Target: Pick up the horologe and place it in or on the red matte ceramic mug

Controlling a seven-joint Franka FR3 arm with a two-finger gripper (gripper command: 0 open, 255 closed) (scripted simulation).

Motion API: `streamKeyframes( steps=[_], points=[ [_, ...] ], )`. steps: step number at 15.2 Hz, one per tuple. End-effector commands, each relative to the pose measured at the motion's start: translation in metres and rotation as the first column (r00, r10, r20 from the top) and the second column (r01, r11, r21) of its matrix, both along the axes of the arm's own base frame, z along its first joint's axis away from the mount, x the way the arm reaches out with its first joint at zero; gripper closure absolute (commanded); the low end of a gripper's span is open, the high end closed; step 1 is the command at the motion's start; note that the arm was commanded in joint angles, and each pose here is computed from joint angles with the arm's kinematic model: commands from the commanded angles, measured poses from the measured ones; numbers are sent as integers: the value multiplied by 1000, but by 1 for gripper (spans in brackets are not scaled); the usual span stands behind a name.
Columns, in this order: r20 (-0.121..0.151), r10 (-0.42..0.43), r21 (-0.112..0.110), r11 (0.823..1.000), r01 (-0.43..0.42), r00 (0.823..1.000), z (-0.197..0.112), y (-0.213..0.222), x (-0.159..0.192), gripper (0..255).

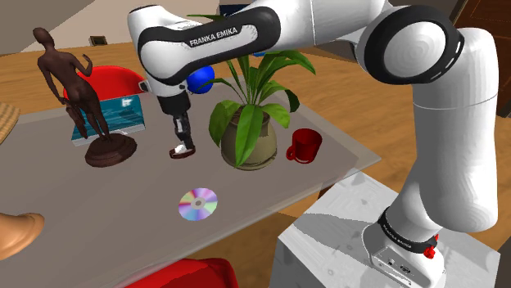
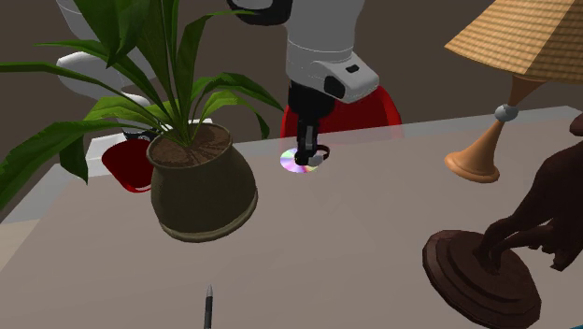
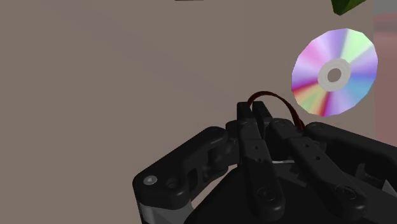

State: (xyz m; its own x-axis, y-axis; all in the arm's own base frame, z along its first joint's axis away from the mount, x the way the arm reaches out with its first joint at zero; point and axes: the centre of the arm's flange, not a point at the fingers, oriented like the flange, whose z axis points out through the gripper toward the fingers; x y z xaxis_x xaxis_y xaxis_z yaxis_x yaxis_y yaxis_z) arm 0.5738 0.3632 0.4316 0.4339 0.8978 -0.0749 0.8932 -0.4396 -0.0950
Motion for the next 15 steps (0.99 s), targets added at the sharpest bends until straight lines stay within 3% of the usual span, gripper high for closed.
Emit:
streamKeyframes(
  steps=[1,15],
  points=[
    [0,0,0,1000,0,1000,11,0,-1,255],
    [0,0,0,1000,0,1000,81,0,-1,255]
  ],
)
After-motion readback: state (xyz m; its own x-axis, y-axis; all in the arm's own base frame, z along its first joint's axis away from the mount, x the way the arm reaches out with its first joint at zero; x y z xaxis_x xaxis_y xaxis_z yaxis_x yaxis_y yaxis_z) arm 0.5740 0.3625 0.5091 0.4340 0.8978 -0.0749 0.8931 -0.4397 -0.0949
